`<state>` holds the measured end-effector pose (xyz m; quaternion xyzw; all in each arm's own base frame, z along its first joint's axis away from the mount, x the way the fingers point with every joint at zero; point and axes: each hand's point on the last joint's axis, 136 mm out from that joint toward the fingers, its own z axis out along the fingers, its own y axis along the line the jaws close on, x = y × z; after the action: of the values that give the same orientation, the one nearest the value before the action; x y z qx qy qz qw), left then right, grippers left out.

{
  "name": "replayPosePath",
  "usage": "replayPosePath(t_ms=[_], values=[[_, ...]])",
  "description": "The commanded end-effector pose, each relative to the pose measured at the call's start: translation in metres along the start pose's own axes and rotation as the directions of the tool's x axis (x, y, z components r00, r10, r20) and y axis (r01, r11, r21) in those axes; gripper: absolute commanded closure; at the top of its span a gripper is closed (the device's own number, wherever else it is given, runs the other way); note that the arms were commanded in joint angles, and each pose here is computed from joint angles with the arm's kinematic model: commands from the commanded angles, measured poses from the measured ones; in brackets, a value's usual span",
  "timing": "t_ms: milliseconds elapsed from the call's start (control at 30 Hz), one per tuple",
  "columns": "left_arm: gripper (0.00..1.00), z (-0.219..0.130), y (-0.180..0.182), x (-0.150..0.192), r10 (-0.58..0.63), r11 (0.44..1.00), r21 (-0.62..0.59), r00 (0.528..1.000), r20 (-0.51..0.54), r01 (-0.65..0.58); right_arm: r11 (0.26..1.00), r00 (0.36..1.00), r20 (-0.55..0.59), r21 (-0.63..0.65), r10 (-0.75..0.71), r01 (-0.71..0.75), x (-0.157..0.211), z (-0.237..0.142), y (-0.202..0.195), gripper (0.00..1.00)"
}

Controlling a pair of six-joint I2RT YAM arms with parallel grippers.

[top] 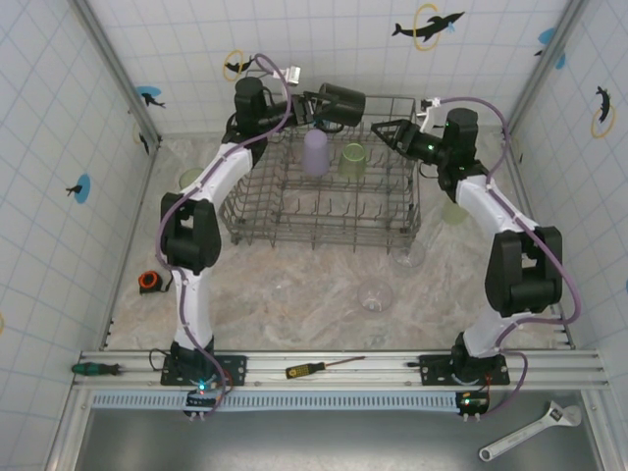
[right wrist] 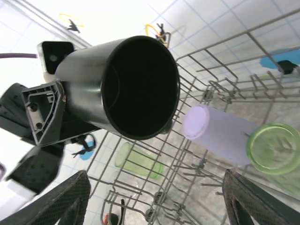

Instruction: Load the cups into the dish rack

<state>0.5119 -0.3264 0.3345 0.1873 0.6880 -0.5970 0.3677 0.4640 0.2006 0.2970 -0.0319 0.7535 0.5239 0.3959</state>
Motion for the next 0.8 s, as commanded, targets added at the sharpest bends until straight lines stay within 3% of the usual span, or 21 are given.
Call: replayPosePath(t_ms=[0, 367, 500, 567, 767], values=[[1.00, -0.025, -0.044, -0.024, 0.188, 0.978, -0.101, 0.982, 0.027, -0.185, 0.994, 0.997, -0.006, 0.076, -0.075, 0.075, -0.001, -0.011, 0.007, 0.22], [1.00, -0.063, -0.030, 0.000, 0.197, 0.892, -0.406, 0.979, -0.048, -0.199, 0.943, 0.986, -0.098, 0.292, -0.134, 0.158, 0.036, -0.024, 0.000, 0.12], [1.00, -0.068, -0.021, 0.014, 0.223, 0.822, -0.506, 0.965, -0.139, -0.263, 0.906, 0.980, -0.121, 0.378, -0.158, 0.193, 0.049, -0.030, -0.007, 0.08], [1.00, -0.066, -0.018, 0.023, 0.225, 0.789, -0.540, 0.956, -0.190, -0.293, 0.896, 0.978, -0.131, 0.398, -0.159, 0.199, 0.054, -0.031, -0.009, 0.01], [1.00, -0.064, -0.004, 0.053, 0.200, 0.711, -0.608, 0.930, -0.307, -0.354, 0.868, 0.972, -0.155, 0.441, -0.175, 0.226, 0.065, -0.033, -0.010, 0.00]])
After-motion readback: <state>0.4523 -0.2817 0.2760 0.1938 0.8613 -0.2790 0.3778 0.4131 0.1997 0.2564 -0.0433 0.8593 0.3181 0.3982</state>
